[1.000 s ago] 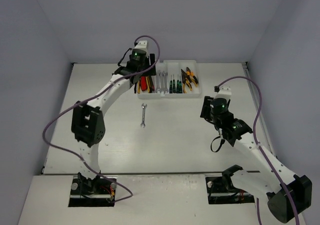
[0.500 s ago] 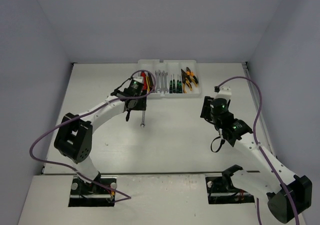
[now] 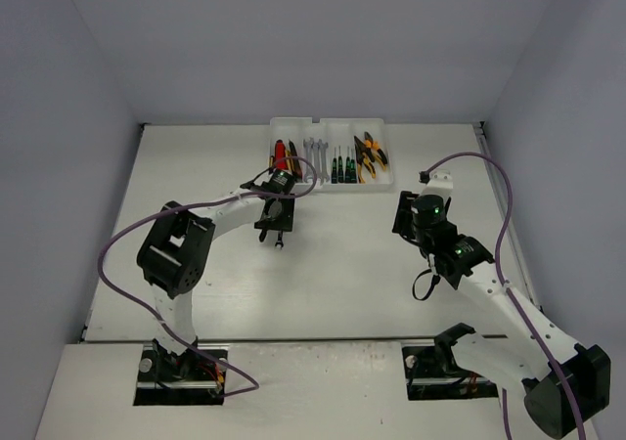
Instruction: Sort the tools into containers
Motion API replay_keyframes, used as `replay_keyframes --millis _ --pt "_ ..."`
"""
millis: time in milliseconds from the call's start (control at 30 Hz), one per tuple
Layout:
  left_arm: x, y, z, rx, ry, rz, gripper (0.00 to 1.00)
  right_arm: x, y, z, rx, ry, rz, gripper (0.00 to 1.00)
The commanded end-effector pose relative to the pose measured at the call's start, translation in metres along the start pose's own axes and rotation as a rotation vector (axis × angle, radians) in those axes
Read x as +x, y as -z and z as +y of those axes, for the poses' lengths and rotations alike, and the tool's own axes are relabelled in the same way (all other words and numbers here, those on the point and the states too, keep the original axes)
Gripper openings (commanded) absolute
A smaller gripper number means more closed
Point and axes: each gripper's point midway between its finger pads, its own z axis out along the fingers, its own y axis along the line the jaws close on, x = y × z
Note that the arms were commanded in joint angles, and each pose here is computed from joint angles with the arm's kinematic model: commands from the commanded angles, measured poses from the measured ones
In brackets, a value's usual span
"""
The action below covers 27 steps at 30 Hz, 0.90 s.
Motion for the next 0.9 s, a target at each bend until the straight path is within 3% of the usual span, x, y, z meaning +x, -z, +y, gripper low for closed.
replay_keyframes --millis 0,300,500,867 --pt "-0.032 0.007 -0.015 0.033 0.053 -0.080 0.43 -0.019 0.001 0.003 0.003 -0.043 -0.077 0.54" --pt "-0.021 -0.013 -0.015 0.019 0.070 -0.028 0.28 -0.019 0.000 0.004 0.003 -0.036 -0.072 0.54" --pt "-0.012 -0.015 -0.013 0.011 0.082 -0.003 0.00 -0.018 -0.001 0.004 0.005 -0.034 -0.068 0.54" --pt "-0.063 0.058 -0.039 0.149 0.079 -0.190 0.00 -0.019 0.001 0.004 -0.002 -0.040 -0.076 0.54"
